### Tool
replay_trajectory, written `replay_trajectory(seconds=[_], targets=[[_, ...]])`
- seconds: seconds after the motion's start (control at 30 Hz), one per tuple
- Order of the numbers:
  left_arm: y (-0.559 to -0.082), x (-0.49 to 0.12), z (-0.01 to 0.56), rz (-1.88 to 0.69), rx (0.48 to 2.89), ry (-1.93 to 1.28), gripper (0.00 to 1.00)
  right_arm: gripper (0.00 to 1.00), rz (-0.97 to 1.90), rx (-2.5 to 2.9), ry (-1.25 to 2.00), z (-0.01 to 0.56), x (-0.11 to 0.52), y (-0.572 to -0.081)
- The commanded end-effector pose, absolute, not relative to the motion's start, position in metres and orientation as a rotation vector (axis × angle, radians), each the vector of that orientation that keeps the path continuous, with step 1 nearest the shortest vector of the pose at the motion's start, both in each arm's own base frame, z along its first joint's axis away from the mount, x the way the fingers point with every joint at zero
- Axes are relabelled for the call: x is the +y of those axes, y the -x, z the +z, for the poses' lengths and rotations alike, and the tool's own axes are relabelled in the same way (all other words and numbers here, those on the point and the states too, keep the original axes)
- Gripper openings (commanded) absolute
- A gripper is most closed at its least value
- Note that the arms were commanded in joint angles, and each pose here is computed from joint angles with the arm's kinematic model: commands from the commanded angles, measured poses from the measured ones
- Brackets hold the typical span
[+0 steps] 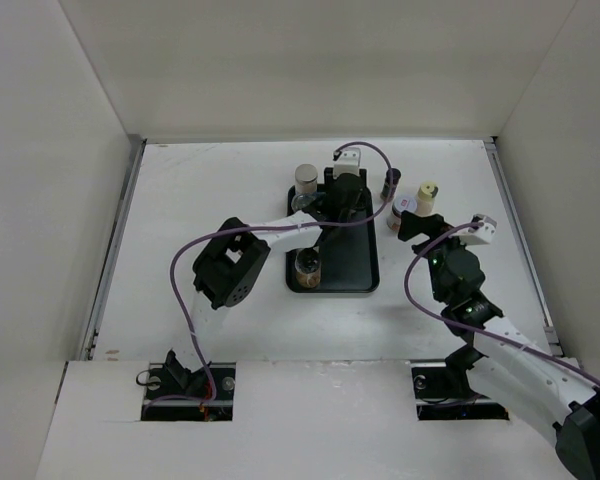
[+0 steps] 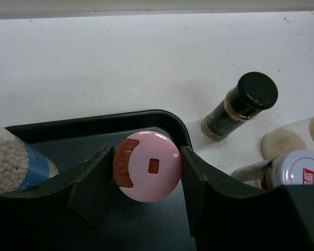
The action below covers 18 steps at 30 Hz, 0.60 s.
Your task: Organize the condiment bottles
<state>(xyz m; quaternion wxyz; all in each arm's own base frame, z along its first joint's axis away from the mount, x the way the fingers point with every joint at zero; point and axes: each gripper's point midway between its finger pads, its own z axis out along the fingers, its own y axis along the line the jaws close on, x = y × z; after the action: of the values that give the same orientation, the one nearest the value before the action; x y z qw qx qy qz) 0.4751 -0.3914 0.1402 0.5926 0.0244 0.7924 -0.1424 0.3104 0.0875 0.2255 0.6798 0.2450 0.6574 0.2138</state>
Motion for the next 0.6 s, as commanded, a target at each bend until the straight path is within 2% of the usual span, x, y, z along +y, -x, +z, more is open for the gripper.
replay_trajectory(seconds=[0.0,0.1,0.27,0.43,0.57], targets=[[-0.484,-0.397,0.166,-0.410,1.775,-0.006,0.38,0.97,0.500,1.447,-0.569,0.230,0.086,-0.311],[-0.482,-0.396,0.164,-0.407,1.785,-0.011,0.43,0.97,0.495,1.449,-0.572,0.229,0.084,-0.311],[-0.480,-0.391,0.162,-0.394,1.790,-0.007,0.64,0.98,0.494,1.443,-0.576,0.231,0.083,-0.311],[-0.483,-0.395,0.160,-0.411,1.788,-0.027,0.69,0.98,0.490,1.431,-0.583,0.232,0.080,-0.309],[-0.473,-0.399,0.202,-0.472,1.730,-0.029,0.82,0.96,0.481,1.419,-0.594,0.233,0.076,-0.308]])
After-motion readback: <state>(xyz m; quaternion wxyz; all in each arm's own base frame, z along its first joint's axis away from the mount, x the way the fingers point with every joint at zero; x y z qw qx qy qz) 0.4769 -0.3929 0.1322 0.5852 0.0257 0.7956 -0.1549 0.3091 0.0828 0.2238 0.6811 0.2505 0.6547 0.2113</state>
